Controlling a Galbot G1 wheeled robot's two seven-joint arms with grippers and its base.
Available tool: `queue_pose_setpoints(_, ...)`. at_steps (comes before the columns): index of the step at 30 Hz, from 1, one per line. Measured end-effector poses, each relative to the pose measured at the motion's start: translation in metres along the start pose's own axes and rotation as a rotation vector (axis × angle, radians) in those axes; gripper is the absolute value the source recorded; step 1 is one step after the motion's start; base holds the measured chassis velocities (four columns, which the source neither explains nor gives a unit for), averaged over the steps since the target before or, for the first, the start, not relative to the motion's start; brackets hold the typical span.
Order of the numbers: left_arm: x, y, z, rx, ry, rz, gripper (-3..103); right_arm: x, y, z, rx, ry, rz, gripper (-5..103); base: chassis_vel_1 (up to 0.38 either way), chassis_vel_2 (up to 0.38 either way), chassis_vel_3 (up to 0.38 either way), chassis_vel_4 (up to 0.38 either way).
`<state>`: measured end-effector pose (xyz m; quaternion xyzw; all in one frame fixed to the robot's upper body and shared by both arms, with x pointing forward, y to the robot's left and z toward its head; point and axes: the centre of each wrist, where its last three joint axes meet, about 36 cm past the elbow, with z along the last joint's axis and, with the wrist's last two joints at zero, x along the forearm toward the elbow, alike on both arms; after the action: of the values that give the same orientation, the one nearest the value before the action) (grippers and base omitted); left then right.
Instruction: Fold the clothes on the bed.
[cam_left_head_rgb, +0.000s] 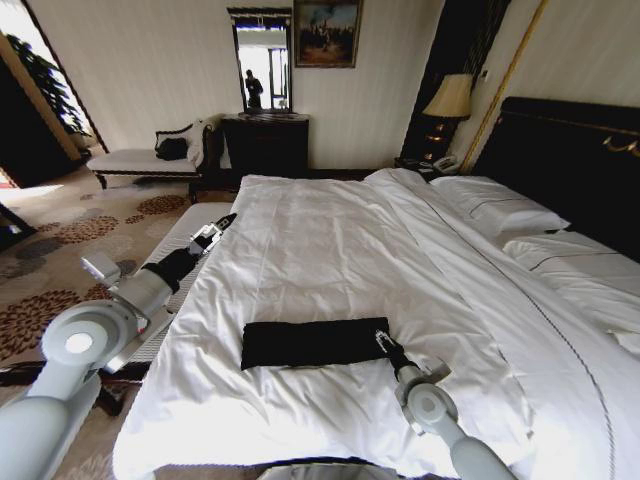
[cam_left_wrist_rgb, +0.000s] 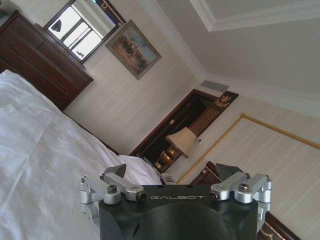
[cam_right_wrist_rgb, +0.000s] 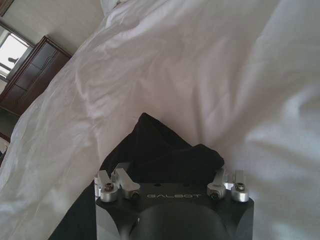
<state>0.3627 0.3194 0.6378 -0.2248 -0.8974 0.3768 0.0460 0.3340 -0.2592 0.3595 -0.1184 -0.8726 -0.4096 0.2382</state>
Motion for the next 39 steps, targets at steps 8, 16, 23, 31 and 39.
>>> queue_pose_setpoints(8,0.001,0.000,0.004,0.018,-0.002,0.005,100,0.003,0.000,-0.005,-0.004,-0.048,-0.012,43,0.000,0.000,0.000,0.000)
queue_pose_setpoints(16,0.005,-0.001,0.006,0.020,-0.009,0.002,100,0.013,0.008,-0.012,-0.005,-0.108,-0.092,16,0.000,0.000,0.000,0.000)
queue_pose_setpoints(23,0.011,-0.001,0.000,0.006,-0.025,-0.011,100,0.030,0.037,-0.021,0.001,-0.124,-0.229,2,0.000,0.000,0.000,0.000)
queue_pose_setpoints(31,0.014,-0.003,0.000,-0.001,-0.026,-0.010,100,0.033,0.075,-0.006,0.098,-0.062,-0.468,2,0.000,0.000,0.000,0.000)
queue_pose_setpoints(39,0.018,0.002,-0.008,-0.030,-0.024,-0.050,100,0.006,0.111,0.055,0.240,0.091,-0.731,2,0.000,0.000,0.000,0.000)
